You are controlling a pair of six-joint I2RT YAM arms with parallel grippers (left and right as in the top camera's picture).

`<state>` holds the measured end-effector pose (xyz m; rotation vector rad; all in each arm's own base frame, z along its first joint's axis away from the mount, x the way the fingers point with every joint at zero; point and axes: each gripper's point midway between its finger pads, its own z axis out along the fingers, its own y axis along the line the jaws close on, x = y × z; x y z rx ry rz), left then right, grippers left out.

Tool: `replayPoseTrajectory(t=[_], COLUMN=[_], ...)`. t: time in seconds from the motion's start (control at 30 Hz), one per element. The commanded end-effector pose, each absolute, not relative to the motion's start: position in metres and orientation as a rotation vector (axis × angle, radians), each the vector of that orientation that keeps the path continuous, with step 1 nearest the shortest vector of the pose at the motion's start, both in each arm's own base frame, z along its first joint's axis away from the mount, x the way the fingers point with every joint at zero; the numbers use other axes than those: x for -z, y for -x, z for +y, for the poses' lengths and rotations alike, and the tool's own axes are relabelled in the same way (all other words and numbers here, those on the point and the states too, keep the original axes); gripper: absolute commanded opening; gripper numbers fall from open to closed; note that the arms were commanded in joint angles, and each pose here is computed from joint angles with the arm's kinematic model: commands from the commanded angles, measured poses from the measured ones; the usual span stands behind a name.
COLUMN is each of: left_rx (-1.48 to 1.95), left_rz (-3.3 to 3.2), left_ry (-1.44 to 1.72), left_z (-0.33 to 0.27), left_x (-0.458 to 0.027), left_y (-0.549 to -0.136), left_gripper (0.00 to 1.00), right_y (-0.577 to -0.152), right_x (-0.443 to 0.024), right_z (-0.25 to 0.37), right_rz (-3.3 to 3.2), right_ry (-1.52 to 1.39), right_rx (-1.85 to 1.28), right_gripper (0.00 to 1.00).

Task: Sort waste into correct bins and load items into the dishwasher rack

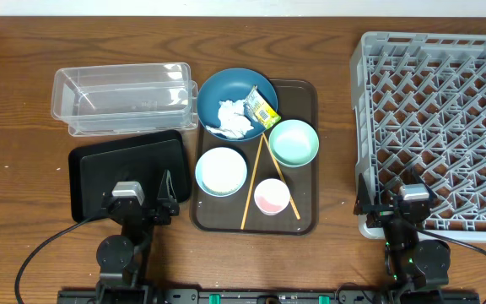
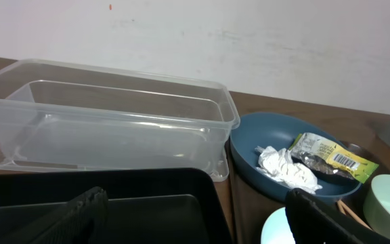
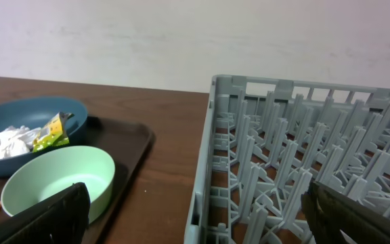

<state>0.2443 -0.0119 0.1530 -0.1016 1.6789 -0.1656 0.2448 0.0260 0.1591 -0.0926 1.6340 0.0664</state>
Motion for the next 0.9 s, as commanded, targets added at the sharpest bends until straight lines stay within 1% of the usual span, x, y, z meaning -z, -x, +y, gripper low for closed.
replayPoseTrajectory(t=[0.0, 0.53, 0.87], left_rx=[0.162, 0.212, 0.251], left_rz=[1.721, 1.731, 1.997], left_ry=[0.093, 0.147, 0.192], left_z=[-0.013, -0.013, -0.02], left_x=[-0.138, -0.144, -0.159], left_y=[-0.244, -0.244, -0.25], left_gripper=[0.86, 0.86, 0.86], right_y=[-0.245, -0.244, -0.254], right_x=[-0.157, -0.164, -0.182], right_z=[0.029, 0.023, 0.025], right_rz=[1.639, 1.666, 1.895], right_ry=[0.11, 0.064, 0.062], right_rx=[-0.063, -0.056, -0.059], right_gripper=[0.99, 0.99, 0.99])
